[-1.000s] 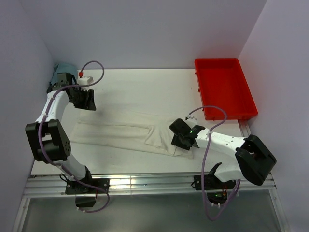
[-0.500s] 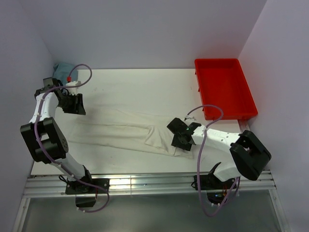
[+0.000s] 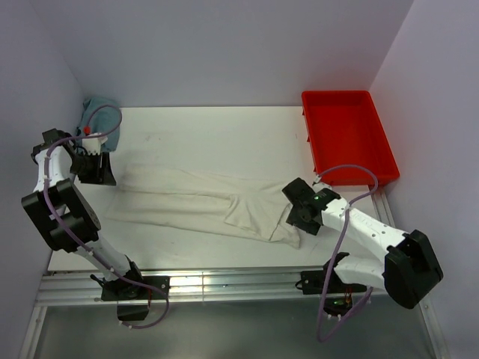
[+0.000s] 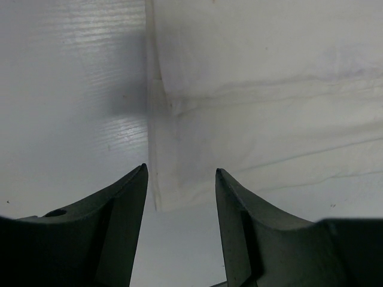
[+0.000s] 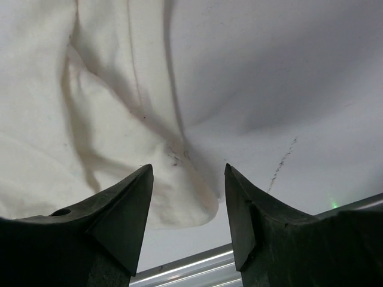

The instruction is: Roll the t-shirts

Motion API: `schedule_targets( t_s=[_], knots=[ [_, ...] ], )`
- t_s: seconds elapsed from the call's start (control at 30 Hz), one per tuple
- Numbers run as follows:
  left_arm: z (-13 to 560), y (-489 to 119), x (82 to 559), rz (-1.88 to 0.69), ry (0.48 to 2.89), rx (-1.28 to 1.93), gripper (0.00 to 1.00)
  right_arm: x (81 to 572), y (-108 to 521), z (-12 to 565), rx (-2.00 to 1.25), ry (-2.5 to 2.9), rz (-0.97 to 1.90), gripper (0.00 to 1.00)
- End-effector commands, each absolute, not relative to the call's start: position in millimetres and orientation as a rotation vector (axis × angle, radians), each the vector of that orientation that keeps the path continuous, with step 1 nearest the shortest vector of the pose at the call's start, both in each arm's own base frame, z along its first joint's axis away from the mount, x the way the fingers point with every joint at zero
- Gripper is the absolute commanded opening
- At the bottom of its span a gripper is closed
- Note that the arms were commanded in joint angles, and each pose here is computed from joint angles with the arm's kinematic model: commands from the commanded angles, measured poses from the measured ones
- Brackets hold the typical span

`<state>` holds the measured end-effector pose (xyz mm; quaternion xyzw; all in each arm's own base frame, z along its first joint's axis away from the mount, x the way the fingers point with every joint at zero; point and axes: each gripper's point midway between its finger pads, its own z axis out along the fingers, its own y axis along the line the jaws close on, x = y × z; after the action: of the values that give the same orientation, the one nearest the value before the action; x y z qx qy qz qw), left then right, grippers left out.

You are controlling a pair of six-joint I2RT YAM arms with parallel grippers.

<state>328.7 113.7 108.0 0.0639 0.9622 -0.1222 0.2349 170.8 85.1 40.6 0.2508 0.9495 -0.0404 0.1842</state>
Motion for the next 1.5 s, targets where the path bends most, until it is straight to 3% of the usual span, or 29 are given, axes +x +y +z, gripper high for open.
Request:
schedule_targets(
  t_s=[0.0,0.13,0.27,0.77,0.97,1.1,1.2,1.23,1.27,1.37,1.47],
  knots=[
    [124.5,109.1,332.8,-0.368,2.583,0.252,0.55,181.3,88.2,57.1,0.7,2.611,-0.036,0.6],
    [130.0,104.8,331.0,-0.384,2.56,0.283,0.56,196.0,93.9,62.3,0.781,2.522,0.125,0.69],
    [129.6,98.5,329.4,-0.429,2.544,0.304,0.56,203.9,96.5,51.1,0.864,2.46,0.267,0.84],
    [128.1,93.8,314.4,-0.539,2.503,0.343,0.56,226.6,127.9,30.7,0.912,2.429,0.464,0.89],
    [132.9,90.8,313.5,-0.549,2.487,0.362,0.56,236.3,131.3,35.4,0.842,2.493,0.316,0.87],
    [132.9,90.0,311.9,-0.55,2.487,0.367,0.56,228.1,126.0,26.3,0.787,2.603,0.107,0.68],
    [131.6,89.7,309.8,-0.555,2.493,0.373,0.56,218.6,120.7,22.9,0.732,2.665,-0.057,0.39],
    [131.6,89.1,309.7,-0.558,2.495,0.374,0.56,220.2,119.8,26.4,0.72,2.661,-0.094,0.19],
    [132.0,89.4,310.0,-0.556,2.493,0.377,0.56,216.1,116.4,23.6,0.719,2.674,-0.151,0.11],
    [131.9,90.1,310.2,-0.556,2.498,0.376,0.56,198.7,107.4,25.0,0.68,2.712,-0.281,0.01],
    [130.8,92.3,311.1,-0.55,2.503,0.375,0.56,183.2,92.6,29.7,0.689,2.718,-0.397,0.01]
  ],
)
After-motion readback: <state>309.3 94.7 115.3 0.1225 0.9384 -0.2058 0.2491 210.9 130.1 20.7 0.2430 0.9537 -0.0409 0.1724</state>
